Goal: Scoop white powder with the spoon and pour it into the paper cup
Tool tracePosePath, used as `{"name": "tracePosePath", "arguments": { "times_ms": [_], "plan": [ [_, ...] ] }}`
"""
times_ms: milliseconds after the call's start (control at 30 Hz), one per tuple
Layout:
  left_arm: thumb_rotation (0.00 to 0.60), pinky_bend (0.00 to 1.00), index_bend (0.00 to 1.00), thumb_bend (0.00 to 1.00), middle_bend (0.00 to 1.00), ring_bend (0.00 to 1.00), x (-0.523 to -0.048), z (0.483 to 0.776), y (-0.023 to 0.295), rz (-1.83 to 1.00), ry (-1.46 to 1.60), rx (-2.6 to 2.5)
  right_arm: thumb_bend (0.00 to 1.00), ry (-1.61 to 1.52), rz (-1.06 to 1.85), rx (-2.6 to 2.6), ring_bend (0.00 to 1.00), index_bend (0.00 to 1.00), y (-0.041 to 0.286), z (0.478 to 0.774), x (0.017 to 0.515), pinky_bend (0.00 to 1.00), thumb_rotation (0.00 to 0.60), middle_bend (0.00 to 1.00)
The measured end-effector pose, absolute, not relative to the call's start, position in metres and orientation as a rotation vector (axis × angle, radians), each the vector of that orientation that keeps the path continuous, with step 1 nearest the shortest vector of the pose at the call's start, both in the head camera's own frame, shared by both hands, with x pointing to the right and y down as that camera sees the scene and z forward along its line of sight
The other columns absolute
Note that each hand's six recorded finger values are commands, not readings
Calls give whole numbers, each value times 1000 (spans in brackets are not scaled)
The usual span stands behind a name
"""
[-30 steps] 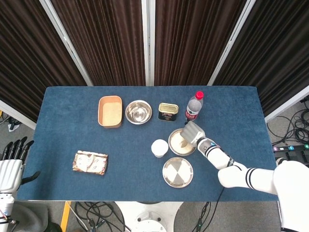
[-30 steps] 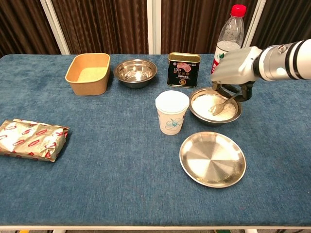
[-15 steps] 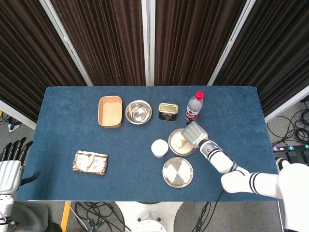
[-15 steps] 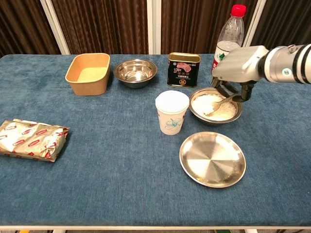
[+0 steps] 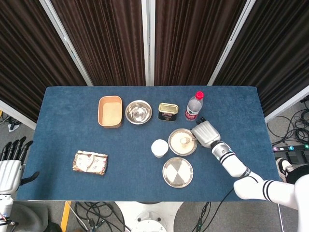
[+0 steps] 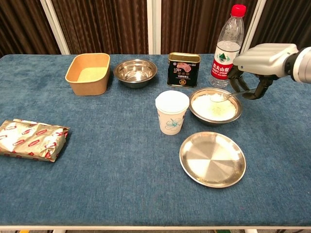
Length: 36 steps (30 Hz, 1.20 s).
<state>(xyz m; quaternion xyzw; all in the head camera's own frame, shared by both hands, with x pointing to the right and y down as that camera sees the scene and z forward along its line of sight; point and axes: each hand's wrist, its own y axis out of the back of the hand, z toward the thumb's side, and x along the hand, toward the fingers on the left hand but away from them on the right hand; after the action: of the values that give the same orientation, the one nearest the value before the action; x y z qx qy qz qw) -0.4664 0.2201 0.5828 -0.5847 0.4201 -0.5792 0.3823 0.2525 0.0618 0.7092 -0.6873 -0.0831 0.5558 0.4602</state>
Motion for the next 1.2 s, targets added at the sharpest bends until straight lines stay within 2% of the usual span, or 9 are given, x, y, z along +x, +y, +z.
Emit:
{"name": "tracePosePath", "arguments": {
  "times_ms": [333,667,1200],
  "plan": [
    [600,43,166,31,130,64,-464,580,218,-1474,1064,-1485,341,-266,1298,-1718,241,632,56,687,253,143,600,593],
    [600,43,166,30,129,64,-465,581,221,-1488,1062,-1467,341,-231,1167,-1750,241,632,53,664,210,139,600,593],
    [600,43,166,30,129,64,-469,582,225,-1498,1075,-1460,348,98,1007,-1532,241,633,58,666,137,128,600,593]
  ]
}}
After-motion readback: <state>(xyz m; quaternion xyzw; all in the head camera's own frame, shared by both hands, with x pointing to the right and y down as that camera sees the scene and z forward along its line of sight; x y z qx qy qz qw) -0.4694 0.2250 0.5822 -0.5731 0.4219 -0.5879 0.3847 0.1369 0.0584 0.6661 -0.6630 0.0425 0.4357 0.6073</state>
